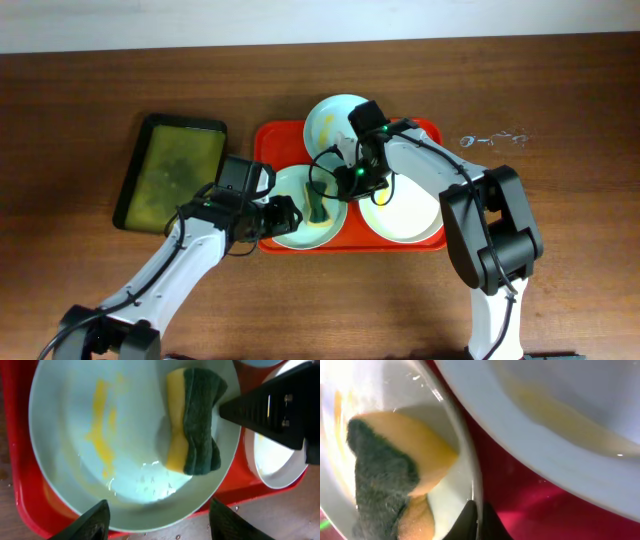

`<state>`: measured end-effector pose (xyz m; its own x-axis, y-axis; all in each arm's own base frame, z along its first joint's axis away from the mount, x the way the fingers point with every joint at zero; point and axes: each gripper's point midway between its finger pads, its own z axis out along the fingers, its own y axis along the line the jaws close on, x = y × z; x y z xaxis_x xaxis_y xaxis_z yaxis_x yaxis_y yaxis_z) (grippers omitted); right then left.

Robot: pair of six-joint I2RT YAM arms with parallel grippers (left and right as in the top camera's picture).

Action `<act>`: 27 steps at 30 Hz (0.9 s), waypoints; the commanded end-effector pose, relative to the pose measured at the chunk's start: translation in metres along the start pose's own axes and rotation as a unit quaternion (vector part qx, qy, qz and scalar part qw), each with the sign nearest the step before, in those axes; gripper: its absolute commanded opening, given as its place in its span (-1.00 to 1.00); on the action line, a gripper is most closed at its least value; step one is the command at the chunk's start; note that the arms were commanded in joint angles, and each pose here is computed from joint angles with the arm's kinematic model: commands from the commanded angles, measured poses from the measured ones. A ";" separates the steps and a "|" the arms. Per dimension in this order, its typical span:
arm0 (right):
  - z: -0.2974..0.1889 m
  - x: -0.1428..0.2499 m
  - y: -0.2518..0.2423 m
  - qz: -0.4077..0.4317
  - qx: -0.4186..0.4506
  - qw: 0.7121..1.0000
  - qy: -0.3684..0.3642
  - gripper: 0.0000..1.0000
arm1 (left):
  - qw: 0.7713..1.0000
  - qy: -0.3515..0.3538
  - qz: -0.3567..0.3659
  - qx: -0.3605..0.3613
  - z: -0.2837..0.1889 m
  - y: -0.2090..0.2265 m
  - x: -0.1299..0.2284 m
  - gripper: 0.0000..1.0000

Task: Clean dirty plates on tray and stack at the side
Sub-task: 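Regrasp the sponge with the left gripper and scrub the front-left green plate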

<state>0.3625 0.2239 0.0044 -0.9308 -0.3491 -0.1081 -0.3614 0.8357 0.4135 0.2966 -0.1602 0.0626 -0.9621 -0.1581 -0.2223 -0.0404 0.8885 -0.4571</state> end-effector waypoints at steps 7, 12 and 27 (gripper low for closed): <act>0.012 0.011 -0.012 0.004 0.019 1.000 0.020 -0.92 | 0.997 -0.064 -0.011 0.048 0.013 -0.035 -0.029 0.15; 0.013 0.010 -0.013 0.003 0.019 1.000 0.019 -0.92 | 0.996 -0.073 -0.001 0.050 0.053 -0.037 -0.037 0.08; 0.013 0.009 -0.013 0.002 0.019 1.000 0.017 -0.92 | 0.993 -0.114 0.003 -0.034 0.076 -0.024 -0.036 -0.31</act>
<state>0.3642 0.2242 0.0043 -0.9301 -0.3487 -0.1154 -0.3643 0.8357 0.4110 0.3479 -0.2178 0.0266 -0.8890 -0.2258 -0.3983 -0.0261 0.8935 -0.4482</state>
